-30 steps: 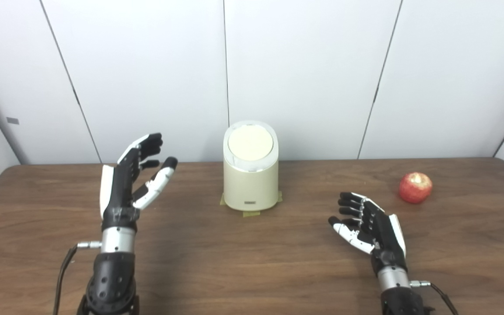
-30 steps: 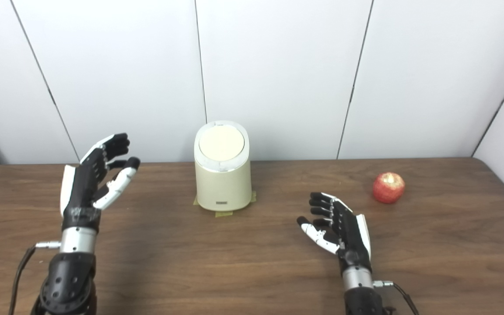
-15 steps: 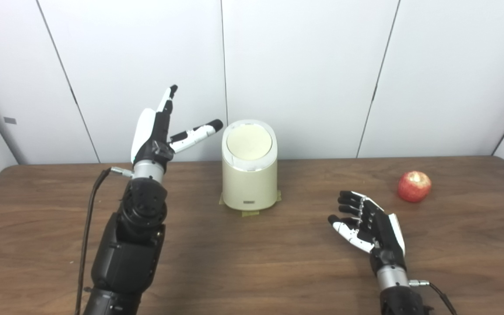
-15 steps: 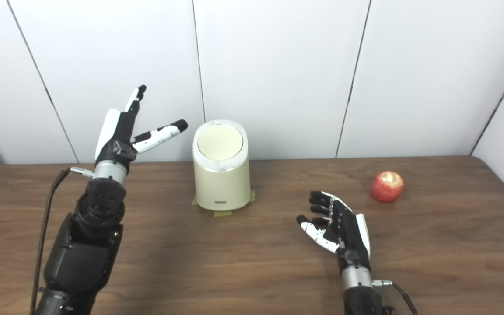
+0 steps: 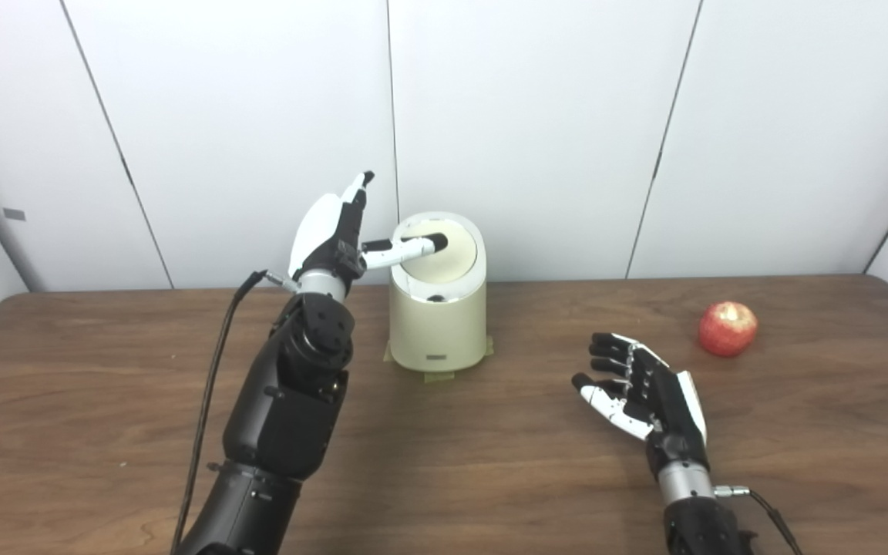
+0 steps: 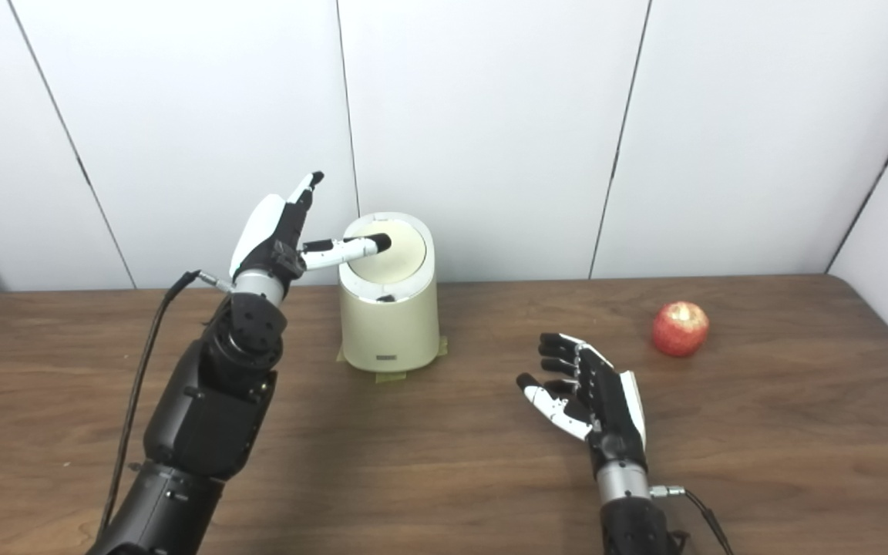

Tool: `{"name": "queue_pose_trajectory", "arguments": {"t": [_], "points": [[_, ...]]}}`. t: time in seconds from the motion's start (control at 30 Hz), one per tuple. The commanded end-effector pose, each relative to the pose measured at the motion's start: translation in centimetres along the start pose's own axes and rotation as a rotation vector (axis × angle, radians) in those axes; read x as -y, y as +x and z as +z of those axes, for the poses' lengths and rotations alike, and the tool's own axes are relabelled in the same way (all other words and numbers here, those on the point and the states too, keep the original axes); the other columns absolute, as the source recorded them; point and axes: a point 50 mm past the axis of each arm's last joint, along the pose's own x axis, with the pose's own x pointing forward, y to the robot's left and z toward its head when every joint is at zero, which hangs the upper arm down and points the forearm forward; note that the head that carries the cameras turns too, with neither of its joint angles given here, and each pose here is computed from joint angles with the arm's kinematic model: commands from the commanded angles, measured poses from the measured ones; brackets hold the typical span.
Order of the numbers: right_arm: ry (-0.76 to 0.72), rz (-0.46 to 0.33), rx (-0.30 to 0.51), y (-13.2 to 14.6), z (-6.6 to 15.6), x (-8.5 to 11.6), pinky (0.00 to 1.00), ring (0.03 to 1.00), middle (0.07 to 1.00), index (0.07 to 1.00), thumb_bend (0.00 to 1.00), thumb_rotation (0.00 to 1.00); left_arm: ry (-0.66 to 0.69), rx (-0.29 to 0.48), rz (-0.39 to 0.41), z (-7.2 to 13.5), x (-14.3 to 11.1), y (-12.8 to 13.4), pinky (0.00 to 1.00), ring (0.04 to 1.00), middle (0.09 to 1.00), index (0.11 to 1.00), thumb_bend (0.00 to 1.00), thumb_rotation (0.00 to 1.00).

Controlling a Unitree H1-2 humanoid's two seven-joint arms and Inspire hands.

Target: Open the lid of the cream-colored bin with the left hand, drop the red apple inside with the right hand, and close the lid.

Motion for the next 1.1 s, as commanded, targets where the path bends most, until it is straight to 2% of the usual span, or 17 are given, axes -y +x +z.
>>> {"name": "queue_pose_trajectory", "arguments": {"t": [0.0,0.17,0.33,0.43,0.77,0.9,1.07], "points": [[0.003,0.002,0.065,0.8,1.1,-0.3,0.63,0.722,0.728,0.713,0.26,0.17,0.039,0.069,0.061,3.1,-1.4,1.0,1.0,1.0,1.0,1.0,1.0,0.49],[-0.014,0.002,0.065,0.7,1.2,-0.3,0.62,0.712,0.722,0.711,0.26,0.16,0.058,0.067,0.016,3.0,-0.7,0.9,1.0,1.0,1.0,1.0,1.0,0.46],[-0.016,0.004,0.073,0.7,1.2,-0.3,0.61,0.704,0.719,0.711,0.26,0.15,0.081,0.067,-0.012,2.6,-0.4,0.7,1.0,1.0,1.0,1.0,1.0,0.4],[0.015,0.003,0.067,0.6,1.2,-0.3,0.62,0.712,0.72,0.709,0.26,0.15,0.098,0.058,0.0,2.5,-0.1,0.8,1.0,1.0,1.0,1.0,1.0,0.41],[-0.018,0.004,0.08,0.3,1.5,-0.5,0.61,0.701,0.716,0.706,0.26,0.15,0.152,0.045,0.043,3.0,-0.2,1.7,1.0,1.0,1.0,1.0,0.99,0.43],[-0.005,0.003,0.077,0.3,1.6,-0.5,0.61,0.699,0.714,0.706,0.26,0.16,0.148,0.045,0.045,3.1,-0.1,1.9,1.0,1.0,1.0,1.0,0.93,0.57],[-0.001,0.004,0.076,0.3,1.6,-0.6,0.61,0.7,0.714,0.706,0.27,0.17,0.162,0.057,0.04,3.5,-0.2,2.0,1.0,1.0,1.0,1.0,0.96,0.71]]}}
